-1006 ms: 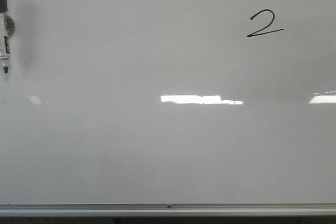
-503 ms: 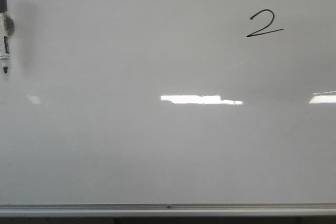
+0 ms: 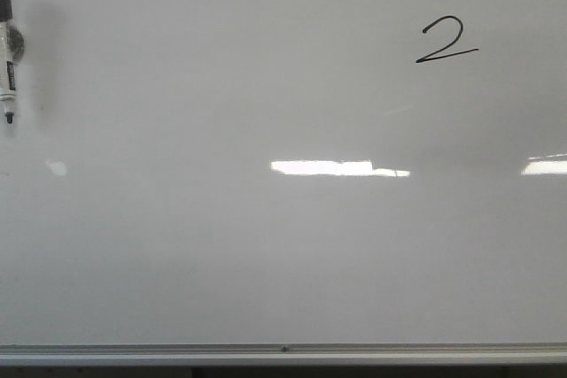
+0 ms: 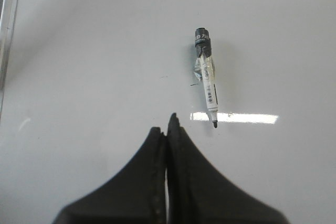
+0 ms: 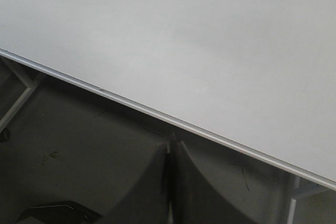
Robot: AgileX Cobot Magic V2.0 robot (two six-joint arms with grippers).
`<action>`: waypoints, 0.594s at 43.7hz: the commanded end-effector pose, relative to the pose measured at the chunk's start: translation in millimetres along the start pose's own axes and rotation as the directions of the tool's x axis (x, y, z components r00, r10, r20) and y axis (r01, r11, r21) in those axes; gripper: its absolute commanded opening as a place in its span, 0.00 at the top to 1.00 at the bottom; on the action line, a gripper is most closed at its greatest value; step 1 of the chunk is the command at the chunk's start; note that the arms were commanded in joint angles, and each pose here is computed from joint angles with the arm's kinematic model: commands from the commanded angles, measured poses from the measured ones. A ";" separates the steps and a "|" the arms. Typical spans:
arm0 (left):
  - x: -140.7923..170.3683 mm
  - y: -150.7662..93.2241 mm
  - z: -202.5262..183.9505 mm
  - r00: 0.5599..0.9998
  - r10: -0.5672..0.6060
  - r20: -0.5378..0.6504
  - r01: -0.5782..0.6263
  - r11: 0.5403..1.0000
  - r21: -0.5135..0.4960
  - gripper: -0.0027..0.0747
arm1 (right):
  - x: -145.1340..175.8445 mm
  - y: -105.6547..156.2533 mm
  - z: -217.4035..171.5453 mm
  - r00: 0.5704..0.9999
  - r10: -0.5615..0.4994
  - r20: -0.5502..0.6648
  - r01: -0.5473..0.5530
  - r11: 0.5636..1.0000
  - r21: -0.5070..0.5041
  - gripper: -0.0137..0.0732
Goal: Write number 2 on whiteboard
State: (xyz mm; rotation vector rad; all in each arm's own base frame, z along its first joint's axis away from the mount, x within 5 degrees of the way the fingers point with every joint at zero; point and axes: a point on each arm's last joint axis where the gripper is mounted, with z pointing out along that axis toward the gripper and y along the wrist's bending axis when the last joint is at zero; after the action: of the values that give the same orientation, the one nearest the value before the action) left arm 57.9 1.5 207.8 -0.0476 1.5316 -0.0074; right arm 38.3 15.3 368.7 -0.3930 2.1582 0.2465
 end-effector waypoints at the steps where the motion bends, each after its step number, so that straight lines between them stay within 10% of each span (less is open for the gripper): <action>1: -9.5 0.3 -2.2 0.991 -0.006 0.135 0.007 1.000 -0.001 0.99 | -12.6 -0.7 -6.0 0.996 -0.002 0.092 0.001 1.000 0.012 0.92; 26: -11.4 -1.2 -4.0 0.988 0.011 0.154 -0.014 1.000 0.021 0.99 | -12.6 -0.7 -6.0 0.996 -0.002 0.092 0.001 1.000 0.012 0.92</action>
State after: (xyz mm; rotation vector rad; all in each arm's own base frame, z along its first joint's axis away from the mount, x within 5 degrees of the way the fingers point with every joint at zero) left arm 55.9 1.1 212.1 -0.0328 1.4760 -0.0046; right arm 38.3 15.3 368.9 -0.3925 2.1554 0.2471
